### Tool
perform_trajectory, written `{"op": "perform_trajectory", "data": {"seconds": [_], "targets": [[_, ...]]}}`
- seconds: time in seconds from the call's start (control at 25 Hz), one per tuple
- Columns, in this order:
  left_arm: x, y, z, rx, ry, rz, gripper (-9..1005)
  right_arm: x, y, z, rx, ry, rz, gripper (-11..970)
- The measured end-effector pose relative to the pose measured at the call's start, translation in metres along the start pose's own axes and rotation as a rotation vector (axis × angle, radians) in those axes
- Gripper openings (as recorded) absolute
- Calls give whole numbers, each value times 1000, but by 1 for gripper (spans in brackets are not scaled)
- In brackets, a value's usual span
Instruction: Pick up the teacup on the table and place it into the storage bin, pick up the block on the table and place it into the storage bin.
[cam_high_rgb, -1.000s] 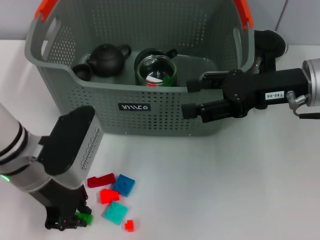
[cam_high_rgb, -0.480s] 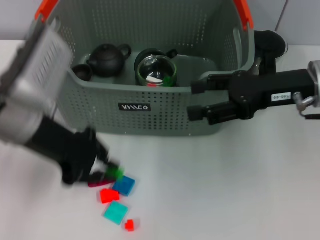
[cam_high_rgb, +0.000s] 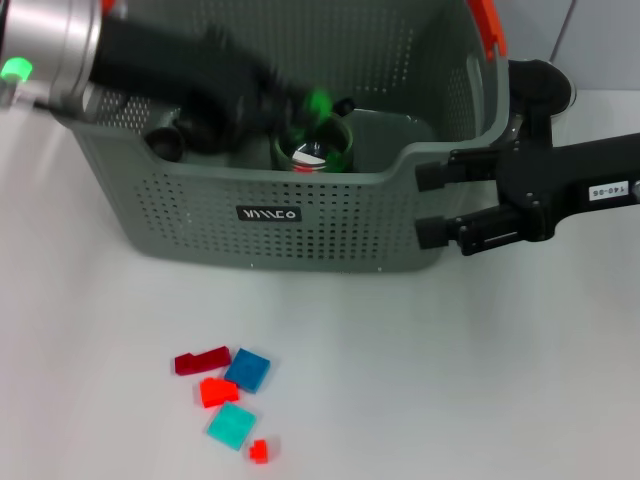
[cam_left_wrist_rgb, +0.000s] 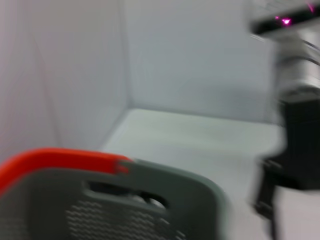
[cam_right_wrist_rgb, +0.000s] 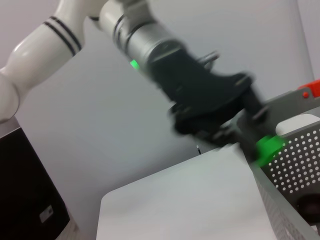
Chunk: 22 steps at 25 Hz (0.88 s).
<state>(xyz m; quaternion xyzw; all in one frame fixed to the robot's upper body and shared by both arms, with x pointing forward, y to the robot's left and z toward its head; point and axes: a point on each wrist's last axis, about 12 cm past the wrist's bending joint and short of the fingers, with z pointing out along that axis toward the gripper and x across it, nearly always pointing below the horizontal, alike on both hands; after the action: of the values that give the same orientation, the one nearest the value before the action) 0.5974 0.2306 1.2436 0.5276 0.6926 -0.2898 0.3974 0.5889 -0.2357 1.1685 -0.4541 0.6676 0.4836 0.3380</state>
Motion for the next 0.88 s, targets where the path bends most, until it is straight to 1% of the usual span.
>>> {"op": "perform_trajectory", "data": {"seconds": [0.04,0.12,0.16,0.24,0.28,0.36,0.48,0.52,0.76,0.88], "targets": [[-6,8,4,-24,-9,-22,211,-1,0,-1,-2,3,-4,945],[-12,21,11,-64,-18,-63,213,-4,0,-3,-9,10,-13,945],[-15,32,16,-108,-25,-102,214,-5,0,-3,-13,13,-16,945],[-16,48,22,-170,-30,-160,216,-6,1,-4,-20,21,-20,945],[-16,51,24,-184,-28,-176,217,-6,1,-4,-24,26,-22,945],[-11,68,29,-276,-3,-246,219,-6,1,-3,-30,38,-25,945],[-1,81,34,-392,64,-299,222,-5,2,0,-41,54,-27,945],[5,85,37,-435,107,-318,223,-5,3,1,-46,60,-27,945],[10,85,37,-458,123,-358,229,-4,3,5,-55,74,-42,944],[10,84,37,-455,118,-372,295,-3,4,5,-60,74,-51,944]]}}
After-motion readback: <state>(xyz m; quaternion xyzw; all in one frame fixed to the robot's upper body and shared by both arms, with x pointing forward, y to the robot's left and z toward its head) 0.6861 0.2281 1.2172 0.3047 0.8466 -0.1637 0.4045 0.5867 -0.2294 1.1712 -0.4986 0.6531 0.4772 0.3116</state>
